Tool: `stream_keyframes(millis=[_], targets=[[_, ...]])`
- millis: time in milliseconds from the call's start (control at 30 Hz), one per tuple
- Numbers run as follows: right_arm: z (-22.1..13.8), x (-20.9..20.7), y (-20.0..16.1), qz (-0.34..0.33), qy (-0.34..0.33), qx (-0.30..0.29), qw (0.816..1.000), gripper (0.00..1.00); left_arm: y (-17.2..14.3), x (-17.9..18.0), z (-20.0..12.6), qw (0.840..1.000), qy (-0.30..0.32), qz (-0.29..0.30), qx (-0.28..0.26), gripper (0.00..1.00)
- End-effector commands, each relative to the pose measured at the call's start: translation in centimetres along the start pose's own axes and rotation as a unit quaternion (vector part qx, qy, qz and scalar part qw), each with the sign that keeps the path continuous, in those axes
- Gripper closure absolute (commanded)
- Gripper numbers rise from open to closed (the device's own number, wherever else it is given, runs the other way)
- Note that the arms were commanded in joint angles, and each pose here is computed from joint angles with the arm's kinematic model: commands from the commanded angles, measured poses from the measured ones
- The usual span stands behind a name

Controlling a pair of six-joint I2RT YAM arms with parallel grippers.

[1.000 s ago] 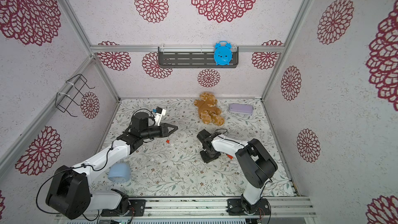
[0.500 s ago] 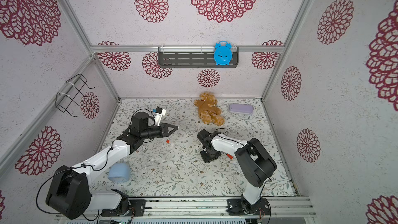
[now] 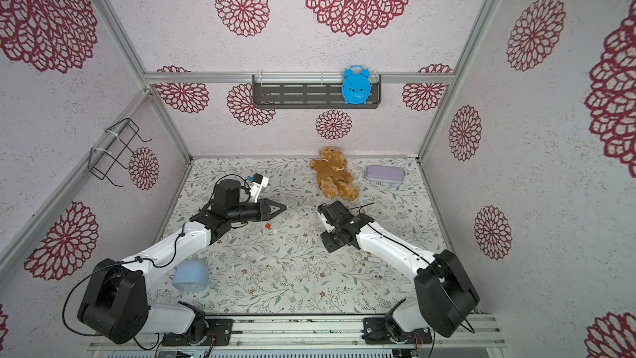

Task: Close the usb drive cover
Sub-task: Pick up the USB drive from the center of the board.

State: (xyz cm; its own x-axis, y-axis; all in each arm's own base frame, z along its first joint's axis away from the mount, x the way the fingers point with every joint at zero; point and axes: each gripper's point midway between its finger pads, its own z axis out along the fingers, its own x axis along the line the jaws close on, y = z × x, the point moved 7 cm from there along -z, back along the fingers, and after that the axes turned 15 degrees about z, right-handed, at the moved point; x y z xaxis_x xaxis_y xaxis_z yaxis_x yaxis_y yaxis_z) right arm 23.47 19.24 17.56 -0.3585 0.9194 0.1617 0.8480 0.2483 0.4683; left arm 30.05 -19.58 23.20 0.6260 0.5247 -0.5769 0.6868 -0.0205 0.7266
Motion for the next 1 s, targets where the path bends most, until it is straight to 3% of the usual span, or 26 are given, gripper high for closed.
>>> stream_keyframes(millis=[0, 133, 367, 567, 967], targets=[[-1.8, 1.1, 1.0, -0.062, 0.038, -0.048, 0.996, 0.77, 0.7, -0.3, 0.2, 1.000, -0.018, 0.008, 0.003, 0.90], [-3.4, 2.3, 1.5, -0.122, 0.074, -0.102, 0.985, 0.78, 0.5, -0.6, 1.2, 0.999, -0.043, 0.006, 0.027, 0.90], [-4.3, 3.5, 2.0, -0.225, 0.065, -0.136, 0.963, 0.78, 0.1, -1.7, 2.8, 0.993, -0.093, 0.011, 0.069, 0.90], [-4.6, 4.6, 3.0, -0.255, 0.060, -0.144, 0.954, 0.78, 0.0, -2.1, 3.3, 0.990, -0.117, 0.012, 0.080, 0.90], [-4.8, 5.5, 4.3, -0.252, 0.061, -0.163, 0.952, 0.78, -0.2, -2.5, 3.7, 0.986, -0.136, 0.010, 0.099, 0.90]])
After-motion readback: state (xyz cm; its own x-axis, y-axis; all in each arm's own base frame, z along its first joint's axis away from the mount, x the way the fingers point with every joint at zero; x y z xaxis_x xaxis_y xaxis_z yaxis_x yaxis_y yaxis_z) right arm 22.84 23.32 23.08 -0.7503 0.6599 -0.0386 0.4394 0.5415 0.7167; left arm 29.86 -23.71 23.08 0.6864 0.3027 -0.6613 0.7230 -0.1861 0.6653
